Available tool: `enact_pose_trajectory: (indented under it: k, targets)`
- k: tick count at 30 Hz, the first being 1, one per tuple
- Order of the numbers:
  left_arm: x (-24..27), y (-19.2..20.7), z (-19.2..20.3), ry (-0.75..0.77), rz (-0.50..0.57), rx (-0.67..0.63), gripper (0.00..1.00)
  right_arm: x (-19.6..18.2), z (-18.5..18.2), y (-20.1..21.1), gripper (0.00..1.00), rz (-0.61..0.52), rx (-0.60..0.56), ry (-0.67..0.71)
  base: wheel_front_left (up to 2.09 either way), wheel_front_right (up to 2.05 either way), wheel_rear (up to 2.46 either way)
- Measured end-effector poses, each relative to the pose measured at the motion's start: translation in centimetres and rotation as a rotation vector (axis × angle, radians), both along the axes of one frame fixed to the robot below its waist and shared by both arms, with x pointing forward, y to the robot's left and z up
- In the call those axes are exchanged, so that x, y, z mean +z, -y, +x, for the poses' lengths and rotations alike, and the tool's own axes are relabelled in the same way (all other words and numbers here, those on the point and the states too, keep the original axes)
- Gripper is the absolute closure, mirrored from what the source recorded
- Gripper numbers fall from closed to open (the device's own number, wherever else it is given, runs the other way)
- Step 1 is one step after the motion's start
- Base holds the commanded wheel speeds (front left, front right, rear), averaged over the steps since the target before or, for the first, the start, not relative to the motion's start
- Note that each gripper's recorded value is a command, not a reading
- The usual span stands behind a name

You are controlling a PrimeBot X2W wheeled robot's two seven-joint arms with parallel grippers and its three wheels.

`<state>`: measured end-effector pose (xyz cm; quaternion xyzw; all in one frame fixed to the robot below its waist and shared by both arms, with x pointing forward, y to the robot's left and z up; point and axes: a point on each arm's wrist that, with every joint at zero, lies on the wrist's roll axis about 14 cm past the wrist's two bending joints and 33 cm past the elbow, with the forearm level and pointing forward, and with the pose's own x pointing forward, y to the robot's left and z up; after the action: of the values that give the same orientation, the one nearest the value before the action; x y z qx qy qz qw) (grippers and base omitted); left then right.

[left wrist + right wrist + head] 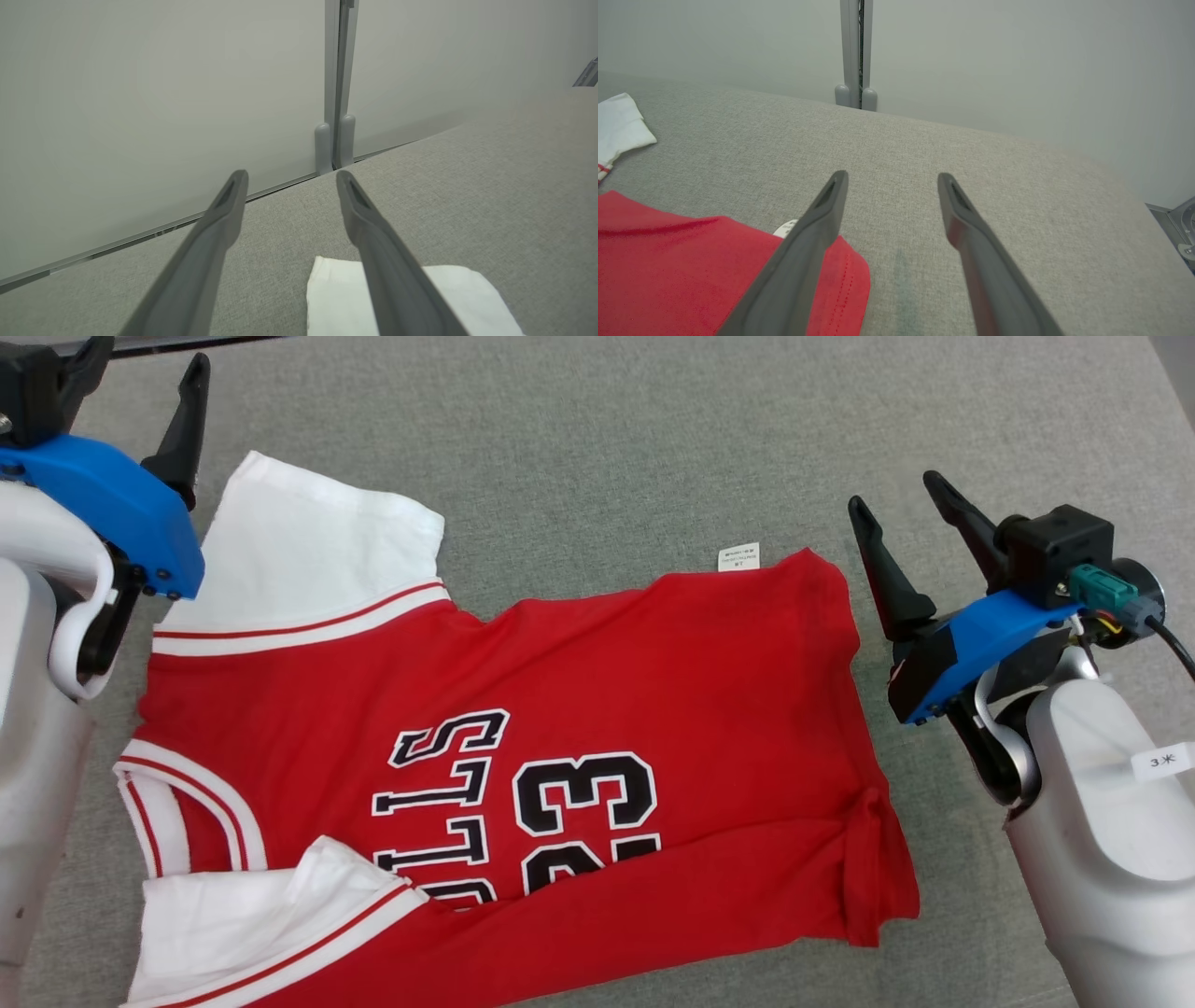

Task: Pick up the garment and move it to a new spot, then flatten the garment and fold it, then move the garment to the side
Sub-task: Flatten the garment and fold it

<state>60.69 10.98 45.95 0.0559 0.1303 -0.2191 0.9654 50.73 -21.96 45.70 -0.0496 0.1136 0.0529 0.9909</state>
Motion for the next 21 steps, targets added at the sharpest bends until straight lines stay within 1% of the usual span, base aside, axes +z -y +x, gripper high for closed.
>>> enact_pose_trajectory:
  k: [4, 5, 9, 11, 16, 20, 21]
  targets:
    - [-3.7, 0.9, 0.6, -0.119, 0.039, -0.039, 0.00, -1.5, 0.4, 0.2, 0.00, -0.006, 0.001, -0.029, 0.00, 0.00, 0.00]
    - [-4.7, 1.0, 0.5, -0.149, 0.061, -0.052, 0.00, -1.8, 0.6, 0.1, 0.00, -0.005, 0.004, -0.033, 0.00, 0.00, 0.00]
    - [-8.1, 1.4, 0.1, -0.263, 0.087, -0.071, 0.00, -2.5, 1.0, 0.0, 0.00, -0.007, 0.009, -0.045, 0.00, 0.00, 0.00]
    - [-9.2, 1.6, 0.1, -0.308, 0.080, -0.069, 0.00, -2.7, 1.2, 0.0, 0.00, -0.007, 0.010, -0.048, 0.00, 0.00, 0.00]
    - [-11.5, 1.6, -0.1, -0.375, 0.119, -0.084, 0.00, -3.3, 1.4, 0.1, 0.00, -0.016, 0.015, -0.061, 0.00, 0.00, 0.00]
    - [-12.6, 1.9, -0.6, -0.440, 0.119, -0.084, 0.00, -3.8, 1.3, -0.1, 0.00, -0.017, 0.024, -0.086, 0.00, 0.00, 0.00]
    - [-12.6, 2.0, -0.6, -0.448, 0.120, -0.086, 0.05, -3.8, 1.2, -0.1, 0.00, -0.016, 0.026, -0.088, 0.00, 0.00, 0.00]
